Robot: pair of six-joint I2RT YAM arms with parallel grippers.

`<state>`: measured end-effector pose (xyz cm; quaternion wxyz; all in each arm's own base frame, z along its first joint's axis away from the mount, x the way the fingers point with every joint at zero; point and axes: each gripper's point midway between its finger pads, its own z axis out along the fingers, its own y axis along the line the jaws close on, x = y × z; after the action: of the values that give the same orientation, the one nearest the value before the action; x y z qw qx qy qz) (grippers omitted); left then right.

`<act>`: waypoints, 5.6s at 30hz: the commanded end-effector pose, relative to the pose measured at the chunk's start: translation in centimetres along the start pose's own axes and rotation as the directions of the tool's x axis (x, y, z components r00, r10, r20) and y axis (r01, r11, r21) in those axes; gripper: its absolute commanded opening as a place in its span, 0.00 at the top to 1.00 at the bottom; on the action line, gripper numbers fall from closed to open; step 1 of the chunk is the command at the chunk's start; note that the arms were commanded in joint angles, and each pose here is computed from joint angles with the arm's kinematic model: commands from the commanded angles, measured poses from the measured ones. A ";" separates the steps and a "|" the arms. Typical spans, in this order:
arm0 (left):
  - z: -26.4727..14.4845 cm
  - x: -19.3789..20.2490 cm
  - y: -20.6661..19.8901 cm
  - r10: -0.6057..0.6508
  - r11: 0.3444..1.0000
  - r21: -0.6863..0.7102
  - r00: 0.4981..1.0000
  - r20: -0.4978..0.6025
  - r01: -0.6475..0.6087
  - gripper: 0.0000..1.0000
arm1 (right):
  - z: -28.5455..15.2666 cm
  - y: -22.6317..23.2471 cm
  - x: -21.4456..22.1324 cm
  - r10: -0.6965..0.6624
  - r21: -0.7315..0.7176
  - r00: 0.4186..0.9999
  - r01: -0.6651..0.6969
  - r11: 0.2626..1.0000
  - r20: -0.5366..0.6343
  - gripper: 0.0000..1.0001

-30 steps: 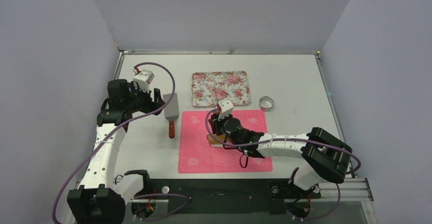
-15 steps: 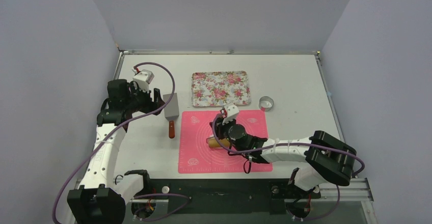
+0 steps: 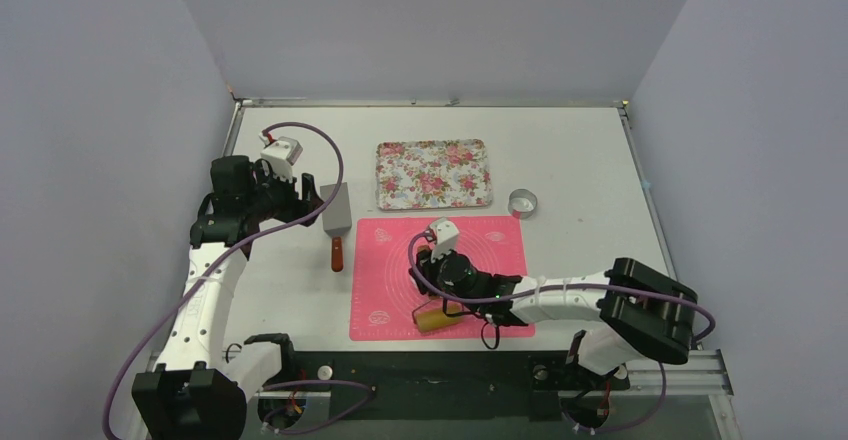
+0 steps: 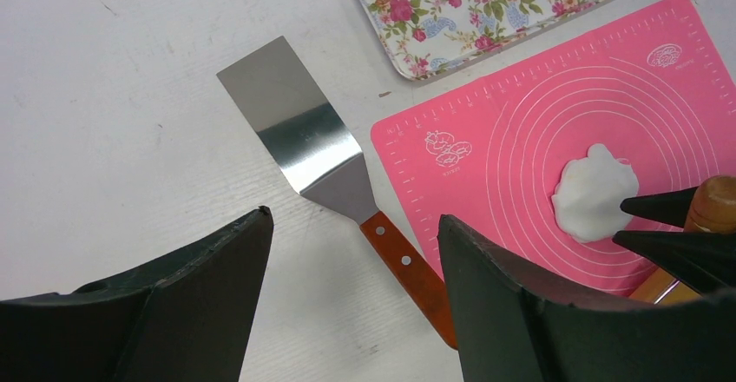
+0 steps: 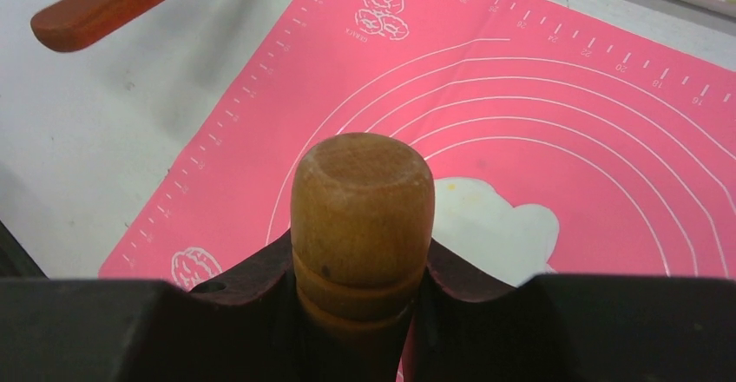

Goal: Roll out the dumpling wrappers from the dough
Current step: Flatten out the dough on the work surface.

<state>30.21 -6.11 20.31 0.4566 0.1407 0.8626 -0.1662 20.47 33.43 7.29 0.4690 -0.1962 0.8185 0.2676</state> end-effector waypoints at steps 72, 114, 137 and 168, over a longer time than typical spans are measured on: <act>-0.3 -2.3 0.0 0.013 1.000 0.016 0.997 0.075 -0.014 0.32 | 5.7 -2.6 -0.7 -0.027 0.063 0.999 0.024 0.998 0.040 1.00; -0.6 -2.5 0.1 0.017 1.000 0.014 0.997 0.082 -0.018 0.32 | 5.2 -2.6 -3.6 -0.030 0.061 0.996 0.025 0.998 0.088 1.00; -0.6 -2.9 0.1 0.016 1.000 0.016 0.996 0.086 -0.018 0.32 | 2.2 -1.5 -15.1 -0.072 0.056 0.951 0.058 0.997 0.301 1.00; -0.6 -2.7 0.0 0.017 1.000 0.018 0.997 0.081 -0.018 0.32 | 5.3 -4.7 -9.8 -0.079 0.140 0.978 0.052 0.989 0.191 1.00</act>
<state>30.29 -5.95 20.43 0.4578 0.1335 0.8614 -0.1749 27.62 33.90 7.56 0.5116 -0.1715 0.8069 0.2403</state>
